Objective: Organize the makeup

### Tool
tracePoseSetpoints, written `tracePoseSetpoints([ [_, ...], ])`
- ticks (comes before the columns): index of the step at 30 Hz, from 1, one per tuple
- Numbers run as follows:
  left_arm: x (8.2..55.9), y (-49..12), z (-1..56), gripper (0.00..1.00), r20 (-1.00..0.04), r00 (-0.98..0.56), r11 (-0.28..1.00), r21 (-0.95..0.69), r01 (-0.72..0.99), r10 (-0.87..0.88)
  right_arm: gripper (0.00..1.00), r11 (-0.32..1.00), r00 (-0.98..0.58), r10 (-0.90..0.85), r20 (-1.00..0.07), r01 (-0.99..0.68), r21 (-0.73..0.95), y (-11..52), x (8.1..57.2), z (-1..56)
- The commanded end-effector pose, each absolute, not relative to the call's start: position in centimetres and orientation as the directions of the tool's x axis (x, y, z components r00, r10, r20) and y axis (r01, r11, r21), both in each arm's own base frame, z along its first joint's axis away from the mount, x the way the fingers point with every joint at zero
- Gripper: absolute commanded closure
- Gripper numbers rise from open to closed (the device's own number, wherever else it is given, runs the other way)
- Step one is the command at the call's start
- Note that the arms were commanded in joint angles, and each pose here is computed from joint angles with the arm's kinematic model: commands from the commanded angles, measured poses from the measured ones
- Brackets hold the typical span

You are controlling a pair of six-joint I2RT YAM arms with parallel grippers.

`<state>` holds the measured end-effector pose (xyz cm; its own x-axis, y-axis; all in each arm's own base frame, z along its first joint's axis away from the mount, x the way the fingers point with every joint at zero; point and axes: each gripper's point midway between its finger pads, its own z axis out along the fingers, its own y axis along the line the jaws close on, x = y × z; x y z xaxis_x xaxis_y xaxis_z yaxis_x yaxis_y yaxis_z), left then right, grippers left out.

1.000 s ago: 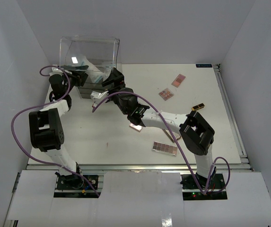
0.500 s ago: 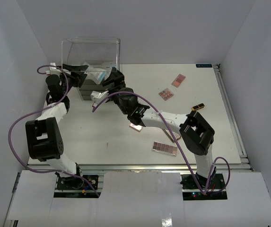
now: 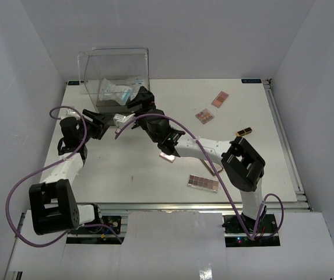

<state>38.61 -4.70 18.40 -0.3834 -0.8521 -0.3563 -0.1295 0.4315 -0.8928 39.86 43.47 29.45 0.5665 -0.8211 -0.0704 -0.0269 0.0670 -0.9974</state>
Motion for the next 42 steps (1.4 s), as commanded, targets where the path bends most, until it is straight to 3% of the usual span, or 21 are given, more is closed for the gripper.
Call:
tracePoseSetpoints([
  [1, 35.8, -3.3, 15.1, 0.3, -0.326, -0.348, 0.429, -0.859, -0.28, -0.879, 0.09, -0.064, 0.611, -0.785, -0.101, -0.242, -0.968, 42.8, 36.8, 25.5],
  [6, 35.1, -3.5, 14.5, 0.3, -0.335, -0.349, 0.432, -0.866, -0.251, -0.875, 0.06, -0.309, 0.665, -0.733, -0.147, -0.517, -0.799, 40.5, 31.6, 18.2],
  [10, 34.9, -5.9, 15.2, 0.3, -0.344, -0.447, 0.42, -0.904, -0.079, -0.826, 0.02, -0.351, 0.64, -0.737, -0.218, -0.637, -0.686, 38.1, 28.9, 16.3],
  [14, 35.2, -7.3, 15.3, 0.3, -0.351, -0.504, 0.394, -0.919, 0.025, -0.789, 0.01, -0.226, 0.532, -0.692, -0.488, -0.801, -0.554, 37.7, 26.9, 18.4],
  [17, 36.1, -7.4, 14.6, 0.3, -0.348, -0.52, 0.381, -0.923, 0.046, -0.78, 0.0, -0.048, 0.296, -0.58, -0.759, -0.942, -0.332, 35.0, 27.6, 22.2],
  [20, 37.2, -7.5, 15.0, 0.31, -0.355, -0.516, 0.364, -0.927, 0.089, -0.78, 0.1, -0.011, 0.152, -0.387, -0.91, -0.987, -0.16, 32.2, 27.0, 25.5],
  [22, 38.3, -7.5, 15.4, 0.3, -0.371, -0.502, 0.348, -0.927, 0.144, -0.781, 0.12, -0.097, 0.153, -0.219, -0.964, -0.986, -0.134, 30.4, 25.7, 27.0],
  [26, 40.9, -7.4, 15.4, 0.3, -0.353, -0.489, 0.315, -0.935, 0.16, -0.798, 0.12, 0.049, 0.128, -0.172, -0.977, -0.989, -0.138, 25.3, 26.9, 25.2],
  [31, 43.8, -8.1, 15.2, 0.36, -0.312, -0.488, 0.276, -0.95, 0.147, -0.815, 0.11, 0.124, 0.099, -0.119, -0.988, -0.986, -0.114, 22.5, 25.5, 23.4],
  [39, 47.2, -9.2, 14.7, 0.54, -0.279, -0.483, 0.262, -0.959, 0.106, -0.83, 0.11, 0.172, 0.102, -0.105, -0.989, -0.978, -0.119, 20.5, 25.9, 23.1],
  [42, 47.2, -9.4, 14.5, 0.72, -0.261, -0.483, 0.249, -0.964, 0.089, -0.836, 0.11, 0.169, 0.1, -0.101, -0.99, -0.979, -0.117, 20.5, 25.9, 23.2],
])
